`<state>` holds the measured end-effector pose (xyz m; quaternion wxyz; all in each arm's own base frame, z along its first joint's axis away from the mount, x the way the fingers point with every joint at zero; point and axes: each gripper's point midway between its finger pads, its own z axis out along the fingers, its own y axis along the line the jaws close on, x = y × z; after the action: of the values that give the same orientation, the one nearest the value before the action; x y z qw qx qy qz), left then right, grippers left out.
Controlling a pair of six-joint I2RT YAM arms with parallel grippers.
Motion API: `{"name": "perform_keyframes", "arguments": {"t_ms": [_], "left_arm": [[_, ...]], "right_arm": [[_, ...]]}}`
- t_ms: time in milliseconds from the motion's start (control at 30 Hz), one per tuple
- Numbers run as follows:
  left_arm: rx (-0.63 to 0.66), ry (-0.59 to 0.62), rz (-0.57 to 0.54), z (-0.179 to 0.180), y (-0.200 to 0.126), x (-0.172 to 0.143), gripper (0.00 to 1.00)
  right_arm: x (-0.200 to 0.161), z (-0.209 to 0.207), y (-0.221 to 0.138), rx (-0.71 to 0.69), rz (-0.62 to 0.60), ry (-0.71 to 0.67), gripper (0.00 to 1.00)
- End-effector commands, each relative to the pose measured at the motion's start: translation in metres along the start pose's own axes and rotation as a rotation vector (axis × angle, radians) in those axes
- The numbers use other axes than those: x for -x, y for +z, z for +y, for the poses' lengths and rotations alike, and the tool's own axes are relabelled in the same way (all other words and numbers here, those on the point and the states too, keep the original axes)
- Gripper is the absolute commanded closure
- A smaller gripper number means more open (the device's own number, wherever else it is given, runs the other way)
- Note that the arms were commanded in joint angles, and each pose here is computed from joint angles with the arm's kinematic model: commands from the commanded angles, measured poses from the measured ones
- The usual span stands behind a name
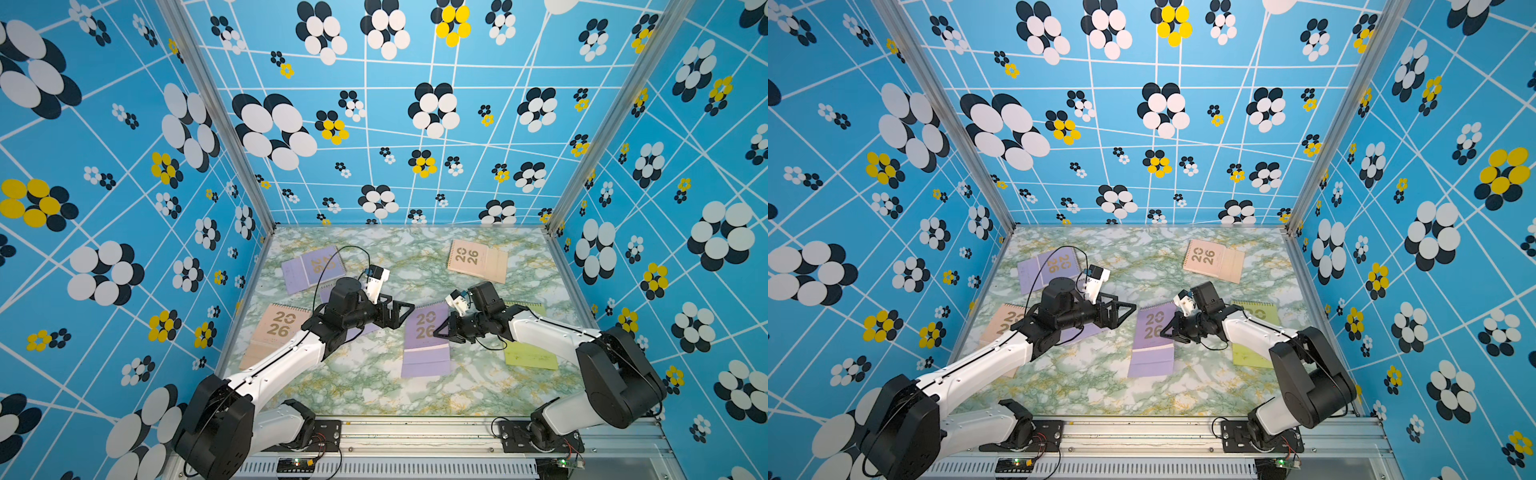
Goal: Stack the calendars
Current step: Place the calendar at the center of the board.
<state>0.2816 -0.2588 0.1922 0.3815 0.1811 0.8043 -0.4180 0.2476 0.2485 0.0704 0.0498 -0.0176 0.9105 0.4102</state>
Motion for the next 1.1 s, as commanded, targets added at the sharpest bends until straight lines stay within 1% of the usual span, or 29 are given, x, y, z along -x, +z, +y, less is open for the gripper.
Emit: {"name": "perform_keyframes", "arguments": {"t_ms": [0, 167, 333, 500, 700, 867, 967, 1067], "left_arm": [[-0.001, -0.007, -0.013, 0.0, 0.004, -0.003, 0.0], [-0.005, -0.017, -0.012, 0.0, 0.006, -0.007, 0.01], [-0.003, -0.028, -0.01, 0.002, 0.006, -0.015, 0.0], [0.003, -0.032, -0.01, 0.005, 0.006, -0.018, 0.01], [0.01, -0.03, -0.009, 0.007, 0.006, -0.02, 0.0], [0.017, -0.027, -0.01, 0.008, 0.005, -0.02, 0.01], [0.019, -0.028, -0.009, 0.008, 0.005, -0.021, 0.0], [0.02, -0.027, -0.01, 0.008, 0.005, -0.021, 0.0]], "right_arm": [[-0.004, -0.014, 0.009, -0.065, 0.038, -0.008, 1.0], [-0.005, -0.028, 0.016, -0.118, 0.066, 0.019, 1.0], [-0.007, -0.04, 0.017, -0.191, 0.104, 0.017, 1.0], [-0.01, -0.048, 0.021, -0.216, 0.136, 0.026, 0.99], [-0.013, -0.057, 0.021, -0.252, 0.139, 0.039, 0.89], [-0.011, -0.06, 0.019, -0.278, 0.124, 0.04, 0.78], [-0.01, -0.062, 0.019, -0.287, 0.124, 0.042, 0.73], [-0.009, -0.063, 0.018, -0.3, 0.118, 0.037, 0.71]]}}
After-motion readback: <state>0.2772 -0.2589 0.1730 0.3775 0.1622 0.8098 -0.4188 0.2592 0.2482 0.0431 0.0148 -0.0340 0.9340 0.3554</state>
